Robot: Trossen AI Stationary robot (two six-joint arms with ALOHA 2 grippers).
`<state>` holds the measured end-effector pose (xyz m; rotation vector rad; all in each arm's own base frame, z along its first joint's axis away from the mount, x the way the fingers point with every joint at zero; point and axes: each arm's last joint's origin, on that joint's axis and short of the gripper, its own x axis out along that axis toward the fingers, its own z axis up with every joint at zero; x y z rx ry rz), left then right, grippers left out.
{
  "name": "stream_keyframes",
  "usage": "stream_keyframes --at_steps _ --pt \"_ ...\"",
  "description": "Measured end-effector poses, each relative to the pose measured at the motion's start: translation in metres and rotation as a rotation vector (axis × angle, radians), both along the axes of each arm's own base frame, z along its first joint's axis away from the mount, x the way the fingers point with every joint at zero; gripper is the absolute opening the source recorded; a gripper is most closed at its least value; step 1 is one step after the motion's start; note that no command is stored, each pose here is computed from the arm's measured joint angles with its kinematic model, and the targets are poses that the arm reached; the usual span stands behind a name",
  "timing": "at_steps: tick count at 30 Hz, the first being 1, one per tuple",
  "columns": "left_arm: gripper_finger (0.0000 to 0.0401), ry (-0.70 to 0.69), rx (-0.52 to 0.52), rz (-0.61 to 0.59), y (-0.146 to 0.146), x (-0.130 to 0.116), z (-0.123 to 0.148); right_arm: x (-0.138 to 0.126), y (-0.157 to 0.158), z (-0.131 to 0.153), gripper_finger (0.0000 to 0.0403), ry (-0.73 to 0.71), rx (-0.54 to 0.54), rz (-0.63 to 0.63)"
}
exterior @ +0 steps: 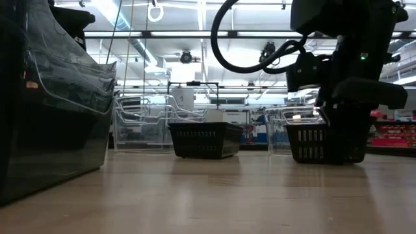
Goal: Stack baskets by color
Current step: Stack the right black bin on top of the left black bins
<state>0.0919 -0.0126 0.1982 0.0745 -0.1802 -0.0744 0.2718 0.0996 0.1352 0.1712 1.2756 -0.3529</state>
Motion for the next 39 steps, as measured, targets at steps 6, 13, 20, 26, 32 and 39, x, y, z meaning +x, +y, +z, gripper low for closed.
stream_keyframes --at_steps 6,13,20,26,32,39 --pt "0.0032 0.0 0.0 0.0 0.0 0.0 0.0 0.006 0.004 0.011 0.0011 -0.002 0.03 0.001" --pt "0.0023 0.0 0.0 0.0 0.0 0.0 0.0 0.022 0.015 0.046 0.0005 -0.045 -0.03 0.061" --pt "0.0027 0.001 0.0 0.0 0.0 0.0 0.0 0.043 0.021 0.086 0.0004 -0.171 -0.113 0.113" --pt "0.0034 0.0 0.0 0.0 0.0 0.0 0.0 0.06 0.012 0.103 0.0003 -0.292 -0.166 0.121" --pt "0.0029 0.0 0.0 0.0 0.0 0.0 0.0 0.08 0.002 0.105 0.0003 -0.397 -0.234 0.169" --pt "0.0024 0.002 0.0 0.0 0.0 0.0 0.0 0.098 -0.018 0.095 0.0003 -0.453 -0.29 0.174"
